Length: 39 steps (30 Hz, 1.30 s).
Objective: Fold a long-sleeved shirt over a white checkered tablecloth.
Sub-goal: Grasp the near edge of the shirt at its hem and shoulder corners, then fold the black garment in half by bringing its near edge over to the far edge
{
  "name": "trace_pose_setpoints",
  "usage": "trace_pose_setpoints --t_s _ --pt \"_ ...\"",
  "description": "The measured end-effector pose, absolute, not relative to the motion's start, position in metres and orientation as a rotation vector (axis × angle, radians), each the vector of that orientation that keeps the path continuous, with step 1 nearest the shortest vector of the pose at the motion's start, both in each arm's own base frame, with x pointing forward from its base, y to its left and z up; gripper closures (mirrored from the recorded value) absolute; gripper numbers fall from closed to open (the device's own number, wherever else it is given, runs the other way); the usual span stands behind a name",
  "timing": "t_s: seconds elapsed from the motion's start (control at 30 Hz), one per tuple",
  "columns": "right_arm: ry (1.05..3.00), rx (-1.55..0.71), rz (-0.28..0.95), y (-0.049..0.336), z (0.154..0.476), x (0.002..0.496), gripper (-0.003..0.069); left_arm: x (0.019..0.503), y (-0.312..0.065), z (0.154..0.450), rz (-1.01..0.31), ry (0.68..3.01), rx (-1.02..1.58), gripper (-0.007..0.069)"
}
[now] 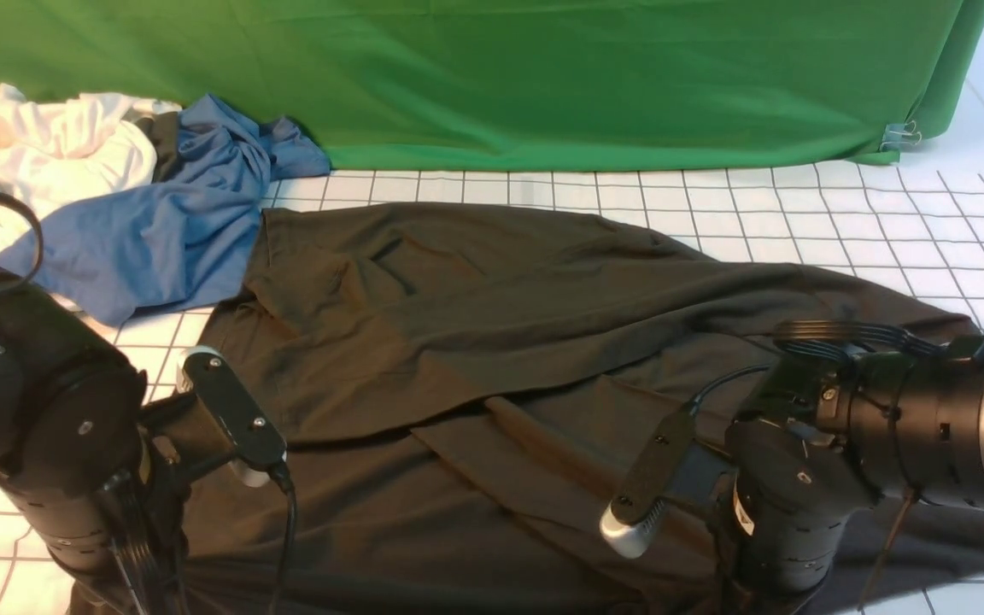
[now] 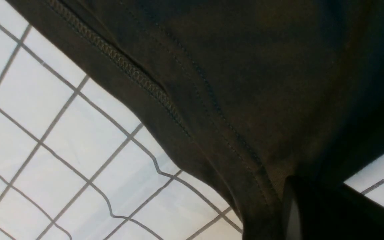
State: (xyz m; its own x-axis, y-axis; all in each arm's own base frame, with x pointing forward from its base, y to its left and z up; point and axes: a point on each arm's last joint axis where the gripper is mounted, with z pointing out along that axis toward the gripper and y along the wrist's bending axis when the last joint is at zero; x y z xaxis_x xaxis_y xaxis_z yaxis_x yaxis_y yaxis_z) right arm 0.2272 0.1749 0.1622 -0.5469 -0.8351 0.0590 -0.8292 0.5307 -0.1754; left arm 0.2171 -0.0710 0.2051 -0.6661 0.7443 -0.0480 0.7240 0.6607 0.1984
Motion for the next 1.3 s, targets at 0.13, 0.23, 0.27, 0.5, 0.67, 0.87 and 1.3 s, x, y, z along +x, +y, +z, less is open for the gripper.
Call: trace_pose_setpoints --t_s 0.13,0.23,0.27,0.5,0.67,0.87,1.3 --pt "2.687 -1.462 -0.279 0.169 0.186 0.221 0.0628 0.214 -0.069 0.216 0.255 2.742 1.208 0.0654" --pt "2.637 -1.448 -0.266 0.165 0.206 0.219 0.0629 0.216 -0.068 0.23 0.281 2.705 1.195 0.0654" --pt "2.628 -1.434 -0.264 0.163 0.213 0.22 0.0629 0.218 -0.068 0.236 0.294 2.687 1.19 0.0654" --pt "2.596 -1.214 -0.249 0.136 0.253 0.261 0.0629 0.259 -0.071 0.288 0.361 2.531 1.09 0.0654" --pt "2.557 -1.092 -0.243 0.119 0.269 0.298 0.0629 0.302 -0.064 0.305 0.383 2.494 1.038 0.0654" --pt "2.499 -1.073 -0.274 0.116 0.283 0.344 0.0629 0.349 -0.061 0.31 0.408 2.447 1.029 0.0654" --pt "2.403 -1.104 -0.345 0.123 0.278 0.438 0.0629 0.439 -0.055 0.307 0.48 2.323 1.012 0.0654"
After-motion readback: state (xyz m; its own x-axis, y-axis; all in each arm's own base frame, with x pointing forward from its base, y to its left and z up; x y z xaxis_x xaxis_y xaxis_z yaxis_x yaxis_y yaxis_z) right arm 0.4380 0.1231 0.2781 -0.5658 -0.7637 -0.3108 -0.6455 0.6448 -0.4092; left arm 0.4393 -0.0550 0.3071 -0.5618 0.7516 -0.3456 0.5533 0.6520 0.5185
